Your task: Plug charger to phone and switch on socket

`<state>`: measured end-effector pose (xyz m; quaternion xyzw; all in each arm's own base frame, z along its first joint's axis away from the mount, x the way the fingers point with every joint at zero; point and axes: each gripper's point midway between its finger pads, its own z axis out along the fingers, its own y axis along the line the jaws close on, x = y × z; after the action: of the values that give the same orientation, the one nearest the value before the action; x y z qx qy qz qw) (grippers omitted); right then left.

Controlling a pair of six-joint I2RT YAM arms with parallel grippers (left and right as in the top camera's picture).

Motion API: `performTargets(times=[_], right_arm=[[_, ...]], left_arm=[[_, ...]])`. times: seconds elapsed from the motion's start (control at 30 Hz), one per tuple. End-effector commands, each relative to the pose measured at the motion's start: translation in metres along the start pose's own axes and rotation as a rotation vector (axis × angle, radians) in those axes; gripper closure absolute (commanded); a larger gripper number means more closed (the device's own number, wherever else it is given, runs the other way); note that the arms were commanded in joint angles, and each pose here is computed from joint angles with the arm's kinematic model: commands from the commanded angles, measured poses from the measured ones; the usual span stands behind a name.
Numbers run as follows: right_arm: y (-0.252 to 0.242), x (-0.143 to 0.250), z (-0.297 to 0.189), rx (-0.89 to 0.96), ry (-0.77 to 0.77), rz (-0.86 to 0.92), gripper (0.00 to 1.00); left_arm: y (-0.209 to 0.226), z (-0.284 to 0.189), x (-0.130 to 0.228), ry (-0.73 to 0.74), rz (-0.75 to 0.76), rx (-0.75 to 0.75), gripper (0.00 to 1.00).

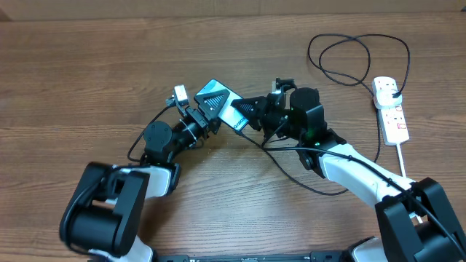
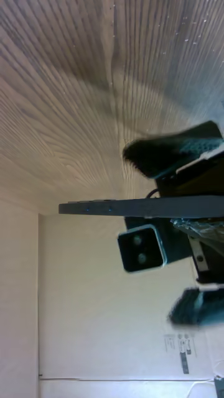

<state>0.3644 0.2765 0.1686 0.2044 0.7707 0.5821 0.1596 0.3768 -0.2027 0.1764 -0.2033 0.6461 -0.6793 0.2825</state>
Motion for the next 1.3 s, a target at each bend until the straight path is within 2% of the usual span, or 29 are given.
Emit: performTargets(times=[0.0,0.13,0.27,0.4,0.43,0.47,0.63,0.67,0.7,0.73,0.77,0.83,0.9,0.97,1.0,1.07,1.13,1.2,1.27], right_arm=[[-0.006,-0.003,0.003,0.007,-0.016,0.005,0.96],[-0.009,-0.006,0.006,0.021,-0.045,-0.056,0.96],[-0.011,-0.009,0.006,0.031,-0.066,-0.084,0.96],[-0.012,-0.011,0.006,0.039,-0.079,-0.103,0.96],[-0.013,-0.012,0.006,0.043,-0.085,-0.101,0.96],[-0.014,-0.013,0.006,0.045,-0.091,-0.098,0.96],[-0.017,-0.011,0.01,0.067,-0.131,-0.024,0.96],[-0.018,-0.009,0.011,0.073,-0.132,-0.024,0.96],[-0.018,-0.009,0.011,0.074,-0.13,-0.024,0.76],[-0.02,-0.005,0.011,0.079,-0.11,-0.018,0.25],[-0.014,-0.008,0.002,0.05,-0.049,-0.106,0.01],[-0.007,-0.024,-0.021,0.034,-0.036,-0.23,0.0],[0.018,-0.055,-0.09,0.065,-0.145,-0.457,0.0],[0.038,-0.05,-0.129,0.154,-0.252,-0.688,0.0],[0.04,-0.043,-0.135,0.196,-0.264,-0.768,0.0],[0.035,-0.026,-0.139,0.291,-0.25,-0.926,0.0],[0.014,-0.007,-0.122,0.401,-0.165,-1.057,0.0],[-0.016,0.001,-0.099,0.504,-0.087,-1.108,0.0],[-0.036,0.004,-0.08,0.545,-0.034,-1.128,0.0]], left_arm=[[-0.016,0.012,-0.009,-0.015,-0.037,0.068,0.0],[-0.029,0.02,-0.011,0.011,-0.071,0.1,0.04],[-0.03,0.02,-0.006,0.045,-0.157,0.099,0.18],[-0.031,0.02,-0.005,0.056,-0.227,0.1,0.41],[-0.031,0.02,-0.005,0.055,-0.227,0.1,0.49],[-0.031,0.02,-0.006,0.051,-0.228,0.101,0.61],[-0.031,0.02,-0.01,0.027,-0.245,0.103,0.82],[-0.031,0.02,-0.012,0.02,-0.253,0.104,0.94],[-0.031,0.02,-0.012,0.018,-0.258,0.104,0.95],[-0.031,0.02,-0.013,0.015,-0.266,0.105,0.95],[-0.028,0.019,-0.015,0.012,-0.274,0.096,0.96],[-0.018,0.015,-0.018,0.026,-0.312,0.055,0.96],[0.013,0.001,-0.026,0.061,-0.394,-0.073,0.96],[0.041,-0.013,-0.029,0.081,-0.503,-0.186,0.96],[0.047,-0.017,-0.032,0.087,-0.511,-0.214,0.96],[0.045,-0.019,-0.036,0.16,-0.492,-0.241,0.96],[0.035,-0.012,-0.038,0.291,-0.465,-0.277,0.96],[0.017,0.006,-0.046,0.352,-0.382,-0.256,0.96],[0.002,0.017,-0.059,0.354,-0.334,-0.226,0.96]])
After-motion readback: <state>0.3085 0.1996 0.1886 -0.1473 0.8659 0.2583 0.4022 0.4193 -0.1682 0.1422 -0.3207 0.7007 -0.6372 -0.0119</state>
